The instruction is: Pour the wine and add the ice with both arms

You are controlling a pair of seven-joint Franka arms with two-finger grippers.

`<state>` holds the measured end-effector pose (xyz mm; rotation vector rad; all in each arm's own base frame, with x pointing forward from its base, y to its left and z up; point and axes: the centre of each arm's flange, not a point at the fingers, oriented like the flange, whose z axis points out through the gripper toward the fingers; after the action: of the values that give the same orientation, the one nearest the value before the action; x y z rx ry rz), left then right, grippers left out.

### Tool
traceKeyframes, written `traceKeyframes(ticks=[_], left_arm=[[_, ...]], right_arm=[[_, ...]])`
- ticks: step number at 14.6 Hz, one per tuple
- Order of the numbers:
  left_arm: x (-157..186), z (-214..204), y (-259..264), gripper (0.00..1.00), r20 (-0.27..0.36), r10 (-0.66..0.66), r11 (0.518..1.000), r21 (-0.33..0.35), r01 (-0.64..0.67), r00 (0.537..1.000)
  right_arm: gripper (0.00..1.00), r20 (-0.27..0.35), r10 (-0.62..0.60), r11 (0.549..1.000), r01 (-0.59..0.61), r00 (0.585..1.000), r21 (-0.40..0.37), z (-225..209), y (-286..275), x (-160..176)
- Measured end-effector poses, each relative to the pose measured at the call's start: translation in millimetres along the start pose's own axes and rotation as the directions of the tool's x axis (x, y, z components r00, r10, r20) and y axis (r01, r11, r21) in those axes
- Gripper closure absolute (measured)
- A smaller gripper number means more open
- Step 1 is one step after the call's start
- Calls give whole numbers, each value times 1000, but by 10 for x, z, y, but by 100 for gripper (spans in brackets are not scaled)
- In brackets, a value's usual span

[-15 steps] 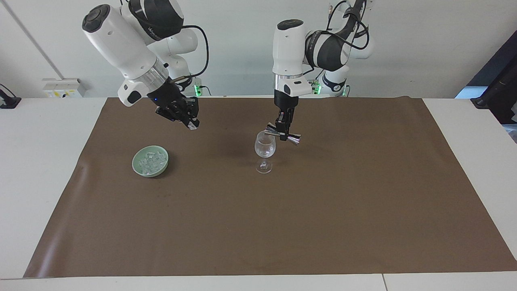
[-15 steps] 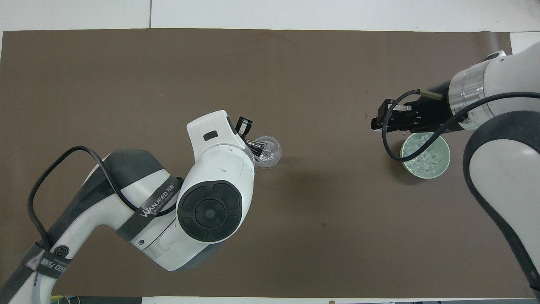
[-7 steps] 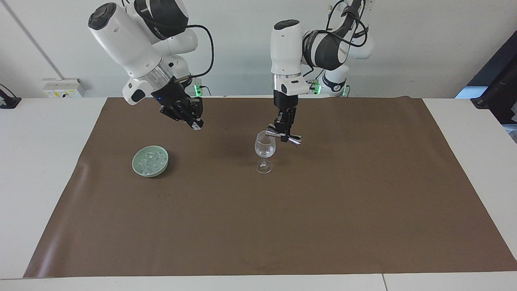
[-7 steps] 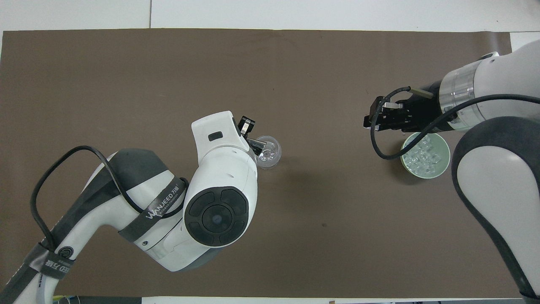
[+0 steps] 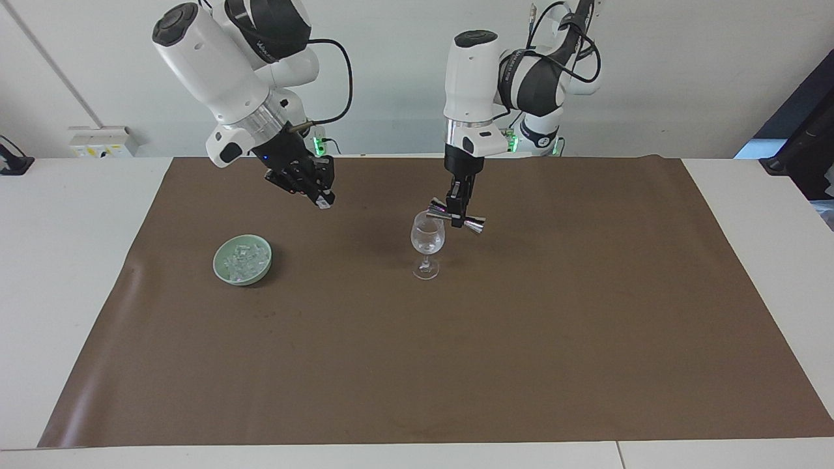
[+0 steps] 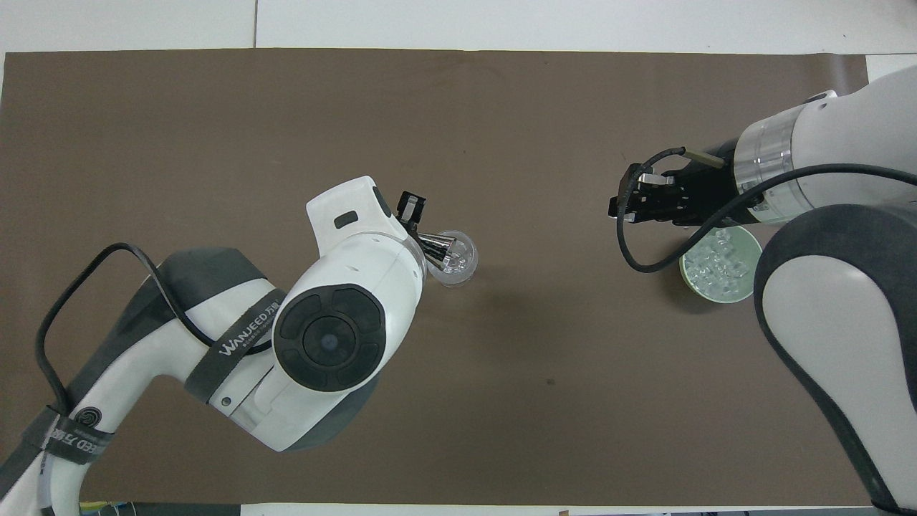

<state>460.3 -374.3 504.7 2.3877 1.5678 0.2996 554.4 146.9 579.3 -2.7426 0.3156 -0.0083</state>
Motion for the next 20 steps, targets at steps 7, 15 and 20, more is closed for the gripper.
traceKeyframes(ticks=[7, 15, 20], left_arm=[[959, 45, 204, 78, 330, -227, 974, 85, 211, 916], [2839, 188, -13, 78, 536, -471, 874, 173, 455, 701], [3922, 429, -431, 78, 578, -567, 799, 214, 562, 587]], right_arm=[[74, -9, 43, 999, -43, 999, 11, 108, -266, -124], [74, -67, 57, 996, -52, 996, 74, 704, -1105, -435], [74, -70, -27, 1000, 28, 997, 12, 1215, -1435, -647]])
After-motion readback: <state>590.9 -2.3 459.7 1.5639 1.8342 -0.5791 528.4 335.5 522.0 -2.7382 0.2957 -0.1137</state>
